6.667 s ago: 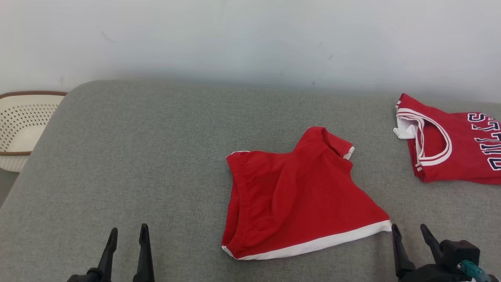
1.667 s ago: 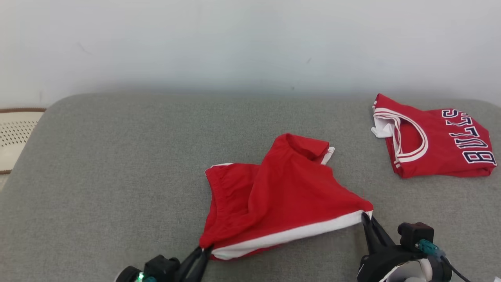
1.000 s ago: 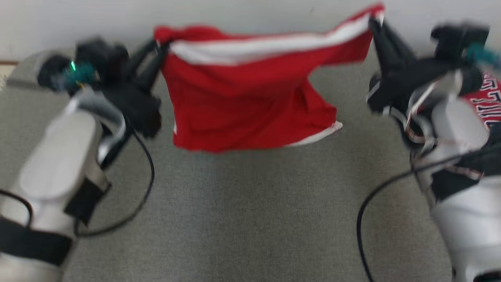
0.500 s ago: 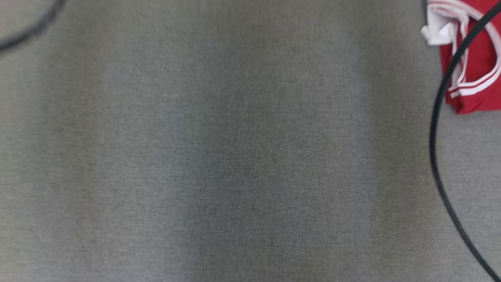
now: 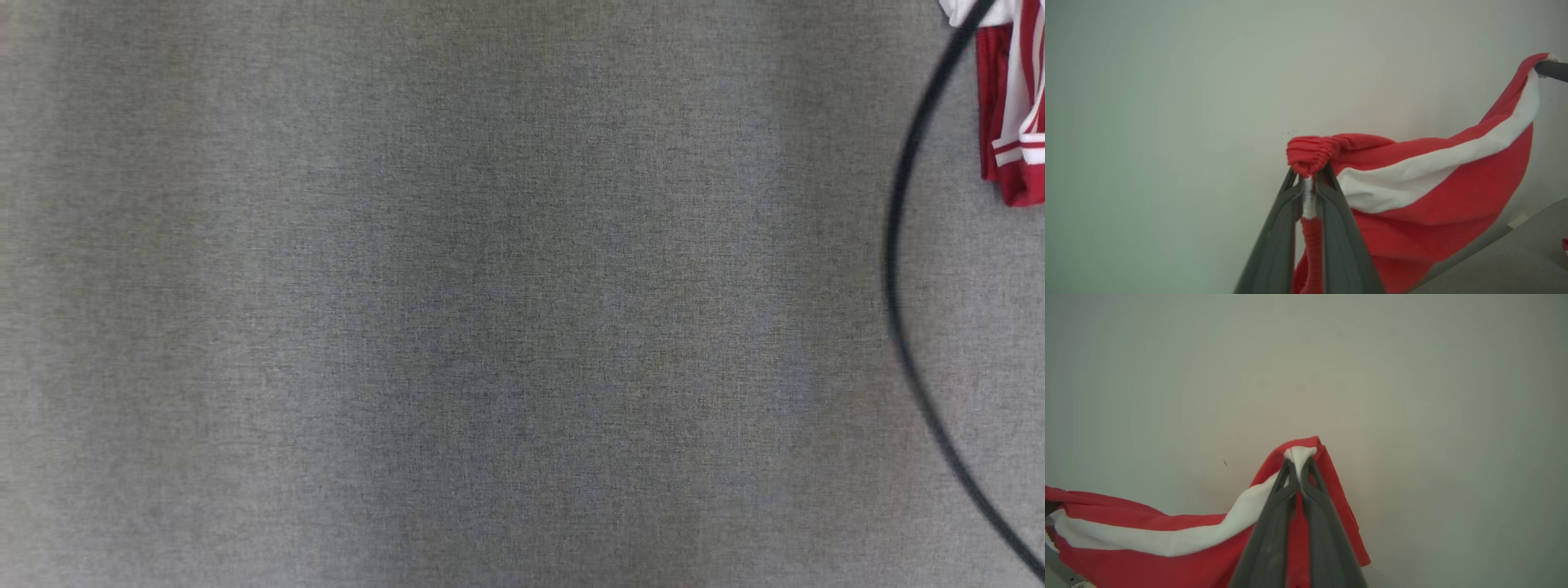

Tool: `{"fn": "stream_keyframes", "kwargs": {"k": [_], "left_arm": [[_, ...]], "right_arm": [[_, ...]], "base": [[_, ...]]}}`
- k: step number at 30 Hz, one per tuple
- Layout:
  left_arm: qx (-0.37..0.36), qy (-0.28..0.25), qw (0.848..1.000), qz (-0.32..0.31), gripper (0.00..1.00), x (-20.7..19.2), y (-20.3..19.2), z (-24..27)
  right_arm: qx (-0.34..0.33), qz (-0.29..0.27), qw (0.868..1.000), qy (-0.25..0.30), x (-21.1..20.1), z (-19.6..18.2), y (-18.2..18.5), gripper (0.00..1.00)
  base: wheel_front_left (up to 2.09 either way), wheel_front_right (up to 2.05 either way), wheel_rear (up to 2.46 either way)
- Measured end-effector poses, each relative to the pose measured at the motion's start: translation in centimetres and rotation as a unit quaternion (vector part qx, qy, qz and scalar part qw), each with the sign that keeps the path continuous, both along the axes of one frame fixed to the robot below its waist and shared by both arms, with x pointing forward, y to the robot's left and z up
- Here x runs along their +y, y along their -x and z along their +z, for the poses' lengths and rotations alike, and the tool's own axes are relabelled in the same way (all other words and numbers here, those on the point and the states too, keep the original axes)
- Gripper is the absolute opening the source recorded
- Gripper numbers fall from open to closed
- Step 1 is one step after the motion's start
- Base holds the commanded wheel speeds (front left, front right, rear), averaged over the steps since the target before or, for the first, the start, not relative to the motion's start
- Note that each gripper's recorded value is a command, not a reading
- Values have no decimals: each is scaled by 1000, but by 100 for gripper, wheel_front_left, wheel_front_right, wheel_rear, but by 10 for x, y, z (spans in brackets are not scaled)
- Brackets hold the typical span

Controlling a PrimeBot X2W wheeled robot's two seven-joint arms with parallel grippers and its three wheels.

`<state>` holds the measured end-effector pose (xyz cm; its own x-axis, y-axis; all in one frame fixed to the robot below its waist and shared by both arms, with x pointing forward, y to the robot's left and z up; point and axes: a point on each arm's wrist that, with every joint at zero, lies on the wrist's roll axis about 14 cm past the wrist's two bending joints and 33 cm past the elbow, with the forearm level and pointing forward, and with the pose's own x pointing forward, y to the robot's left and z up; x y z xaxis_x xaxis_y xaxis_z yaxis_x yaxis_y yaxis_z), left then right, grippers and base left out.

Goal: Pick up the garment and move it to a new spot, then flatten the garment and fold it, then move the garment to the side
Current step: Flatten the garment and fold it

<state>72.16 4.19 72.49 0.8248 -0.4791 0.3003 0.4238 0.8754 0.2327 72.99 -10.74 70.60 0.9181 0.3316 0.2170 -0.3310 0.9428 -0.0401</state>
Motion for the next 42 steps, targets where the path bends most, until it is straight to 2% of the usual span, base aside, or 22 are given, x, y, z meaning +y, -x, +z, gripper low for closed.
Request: {"fn": "stream_keyframes", "kwargs": {"k": [7,13,20,25,28,30,35,42], "left_arm": [[25,26,999,-5,0,3,11,-31],[66,54,996,-19,0,0,34,-69],[95,115,988,-36,0,-1,85,-99],[123,167,978,-14,0,14,126,-128],[135,188,973,-8,0,18,154,-139],[140,193,971,-8,0,18,163,-143],[177,214,961,0,0,18,207,-169],[211,206,955,36,0,31,250,-200]], "right_arm": [[25,24,999,7,14,-36,14,0],[42,58,997,6,26,-68,45,0],[81,89,993,-6,21,-122,106,0],[119,92,988,-28,11,-158,151,0],[125,99,987,-2,6,-175,180,0],[127,97,987,-7,4,-178,188,0],[175,99,979,-20,2,-213,238,0],[235,80,968,-42,-8,-247,297,0]], "base": [[0,0,0],[0,0,0],[0,0,0],[0,0,0],[0,0,0],[0,0,0],[0,0,0],[0,0,0]]}}
